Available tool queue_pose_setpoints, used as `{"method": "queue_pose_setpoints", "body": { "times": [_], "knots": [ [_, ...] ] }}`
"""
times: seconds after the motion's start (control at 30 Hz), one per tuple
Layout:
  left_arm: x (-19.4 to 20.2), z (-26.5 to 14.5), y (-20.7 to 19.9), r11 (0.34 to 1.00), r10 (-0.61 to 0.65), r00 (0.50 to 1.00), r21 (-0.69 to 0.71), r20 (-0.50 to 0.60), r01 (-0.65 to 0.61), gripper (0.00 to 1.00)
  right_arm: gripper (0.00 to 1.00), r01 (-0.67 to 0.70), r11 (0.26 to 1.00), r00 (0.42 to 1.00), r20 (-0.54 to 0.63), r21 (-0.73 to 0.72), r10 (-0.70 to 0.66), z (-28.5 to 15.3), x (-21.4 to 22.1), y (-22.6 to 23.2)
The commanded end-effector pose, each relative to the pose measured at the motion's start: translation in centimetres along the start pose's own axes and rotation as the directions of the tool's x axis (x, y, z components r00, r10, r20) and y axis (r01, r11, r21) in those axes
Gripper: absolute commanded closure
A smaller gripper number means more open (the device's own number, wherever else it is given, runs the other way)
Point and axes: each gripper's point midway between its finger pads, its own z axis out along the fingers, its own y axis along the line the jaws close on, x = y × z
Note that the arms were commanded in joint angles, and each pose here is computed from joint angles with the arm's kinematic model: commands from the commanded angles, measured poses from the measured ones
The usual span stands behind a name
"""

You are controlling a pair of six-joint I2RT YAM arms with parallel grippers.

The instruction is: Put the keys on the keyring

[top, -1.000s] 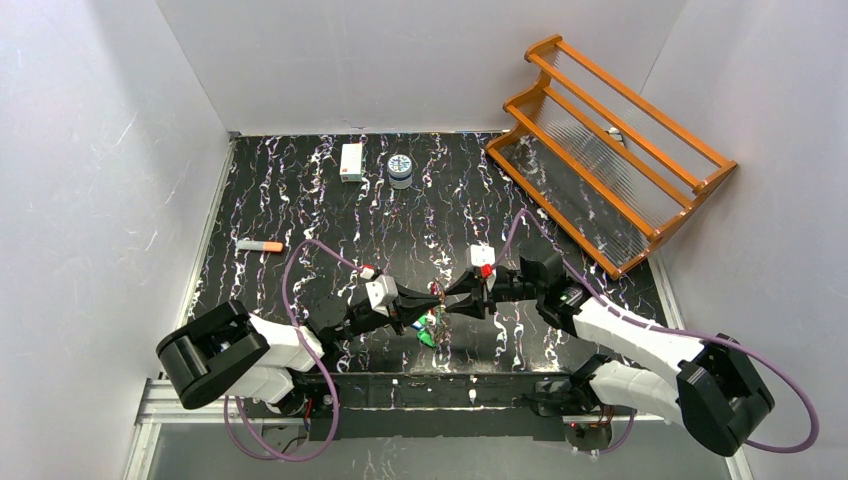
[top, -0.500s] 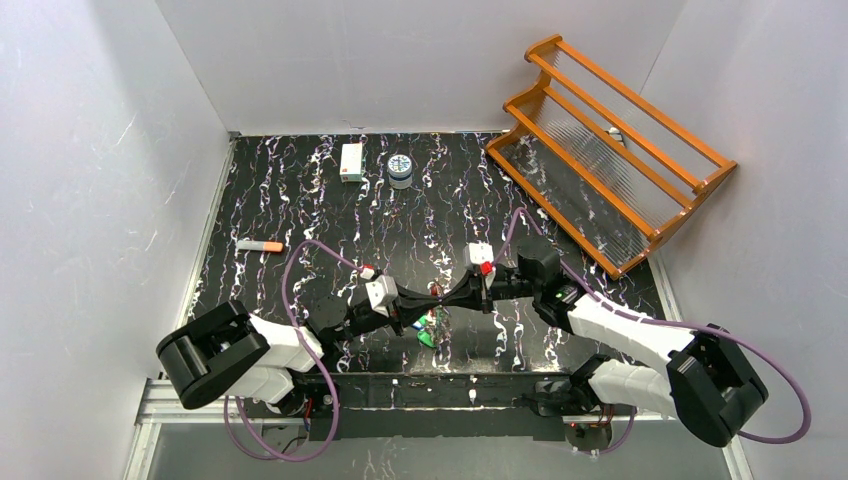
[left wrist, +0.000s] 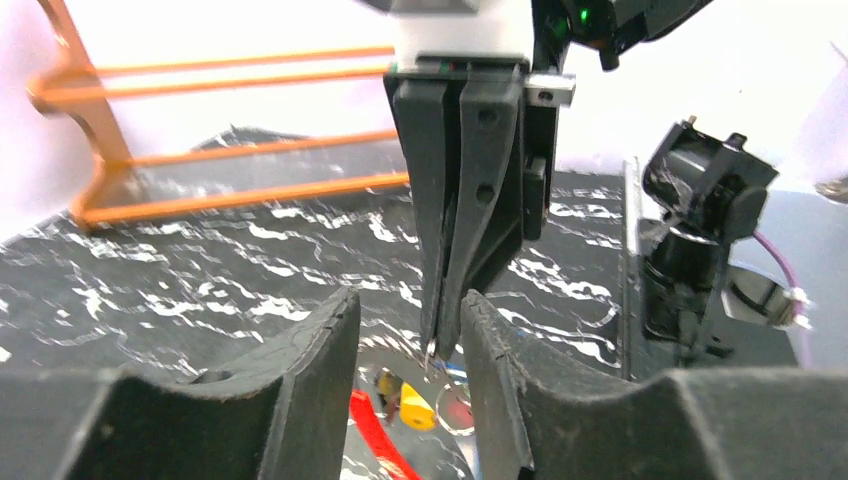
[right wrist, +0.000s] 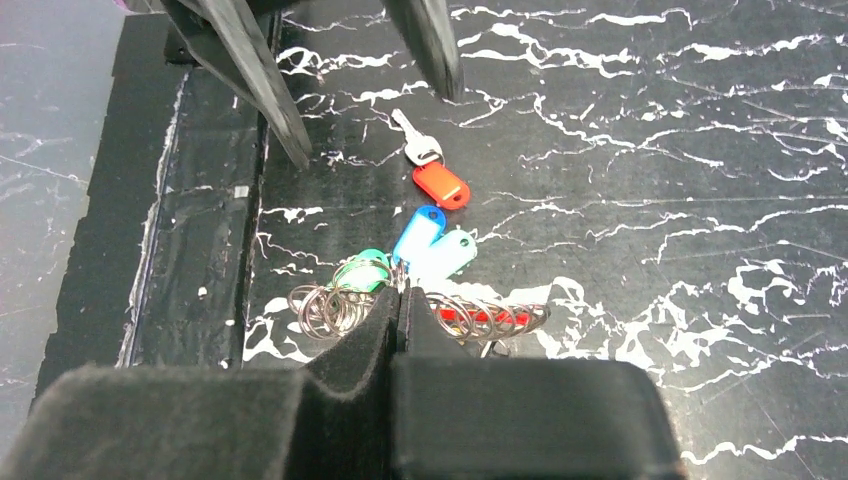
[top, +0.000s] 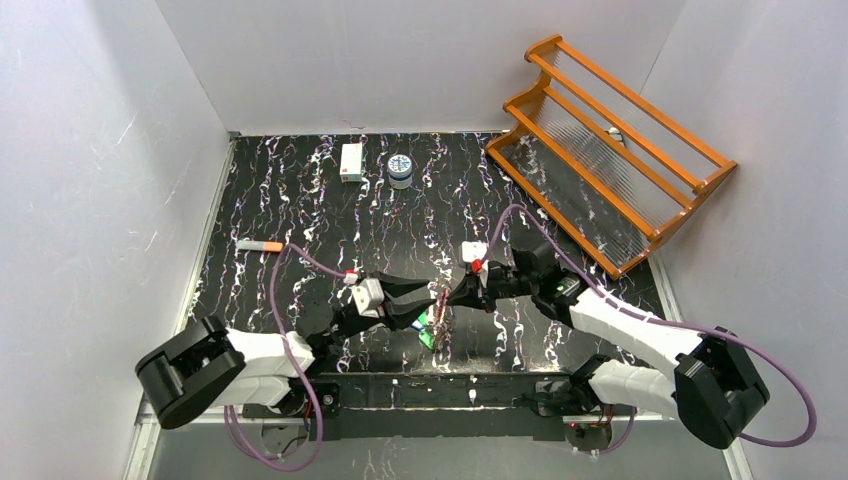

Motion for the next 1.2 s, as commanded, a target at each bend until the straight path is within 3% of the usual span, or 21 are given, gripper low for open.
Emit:
{"method": "queue_pose_setpoints", "body": {
  "times": [0.0,0.33,0.57,0.77,1.17],
  "knots": [
    [-1.8,-0.2,1.2,0.990,0.133,0.991,-0.054,0.030,-0.131,0.58,0.99,-0.009,1.000,0.998,-0.069,0.029,0.011,-0.4,-0.6,-1.1],
    [1.4,-0.8,1.3,0.971,0.239,0.951,0.032,-0.197,-0.238,0.55,0.99,-0.084,0.992,0.952,-0.288,0.094,0.107,-1.4,2.3,-1.8],
    [3.3,-0.1,-0.4,0.972,0.214,0.943,0.151,-0.253,-0.180,0.55,0.99,-0.066,0.994,0.927,-0.363,0.090,0.094,-1.3,3.1,-1.6],
    [4.8,1.2,-1.9,0.962,0.173,0.942,0.256,-0.288,-0.098,0.61,0.99,-0.060,0.998,0.936,-0.345,0.035,0.068,-0.4,2.5,-0.7],
    [6.5,1.8,-2.5,0.957,0.144,0.940,0.286,-0.309,-0.052,0.72,0.99,-0.050,0.999,0.968,-0.245,-0.007,0.047,0.2,0.2,0.0]
  ]
}}
